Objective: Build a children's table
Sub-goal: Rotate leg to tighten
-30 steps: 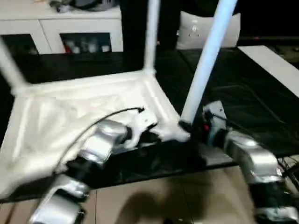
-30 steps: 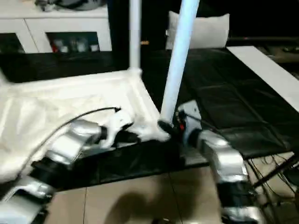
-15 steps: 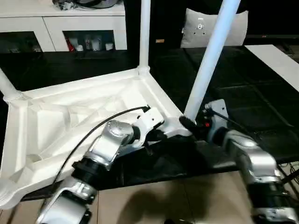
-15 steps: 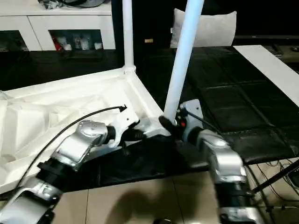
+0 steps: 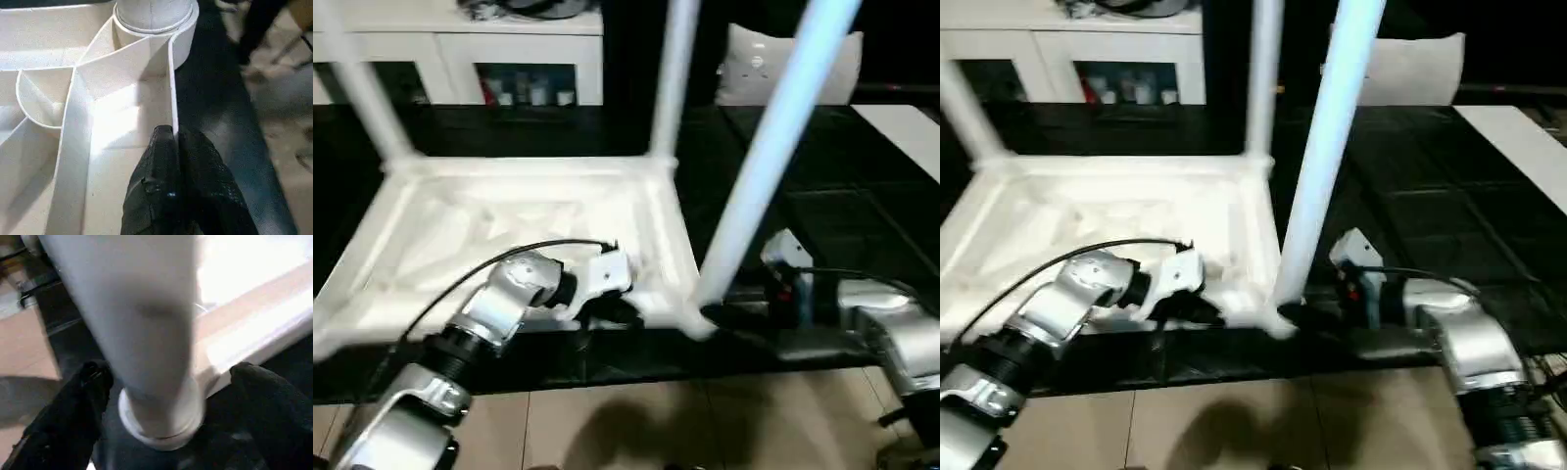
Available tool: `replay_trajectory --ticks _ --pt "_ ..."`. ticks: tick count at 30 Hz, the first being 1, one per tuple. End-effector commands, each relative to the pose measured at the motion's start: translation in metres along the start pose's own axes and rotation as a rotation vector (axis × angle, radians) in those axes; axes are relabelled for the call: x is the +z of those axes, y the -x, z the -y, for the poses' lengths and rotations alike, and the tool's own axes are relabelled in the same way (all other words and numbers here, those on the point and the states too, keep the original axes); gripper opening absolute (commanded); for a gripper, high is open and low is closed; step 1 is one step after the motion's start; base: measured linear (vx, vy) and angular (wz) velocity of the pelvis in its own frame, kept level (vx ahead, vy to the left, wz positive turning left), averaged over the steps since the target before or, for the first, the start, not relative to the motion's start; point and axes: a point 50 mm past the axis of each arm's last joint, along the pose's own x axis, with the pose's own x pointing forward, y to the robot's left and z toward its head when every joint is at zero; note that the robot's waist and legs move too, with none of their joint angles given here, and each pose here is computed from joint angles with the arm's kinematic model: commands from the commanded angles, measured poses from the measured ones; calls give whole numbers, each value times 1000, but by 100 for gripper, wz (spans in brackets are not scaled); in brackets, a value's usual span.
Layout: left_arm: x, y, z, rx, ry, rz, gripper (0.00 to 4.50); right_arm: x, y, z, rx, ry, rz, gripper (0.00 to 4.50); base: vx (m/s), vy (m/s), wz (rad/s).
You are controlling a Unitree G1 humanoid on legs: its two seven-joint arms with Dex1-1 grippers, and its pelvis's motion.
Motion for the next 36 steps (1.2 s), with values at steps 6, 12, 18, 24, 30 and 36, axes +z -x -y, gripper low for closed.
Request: replay_trajectory --ticks 6,12,18,24,30,36 --pt "5 -3 12 -191 -109 -56 0 7 0 -10 160 50 -13 433 0 0 0" --pt "4 -3 15 -222 -121 -54 0 3 -4 -16 240 9 0 378 0 0 0" --pt "4 -4 14 -217 -116 -42 0 1 -8 -21 297 -27 10 333 0 0 0" --pt "4 -4 14 -216 -85 -25 0 2 -10 -24 324 -76 60 283 0 0 0" --pt "12 -14 2 -30 66 24 0 5 -26 -26 166 -141 125 240 0 0 0" --pt "24 -32 -10 154 183 81 0 4 -50 -1 -257 -249 115 219 0 0 0"
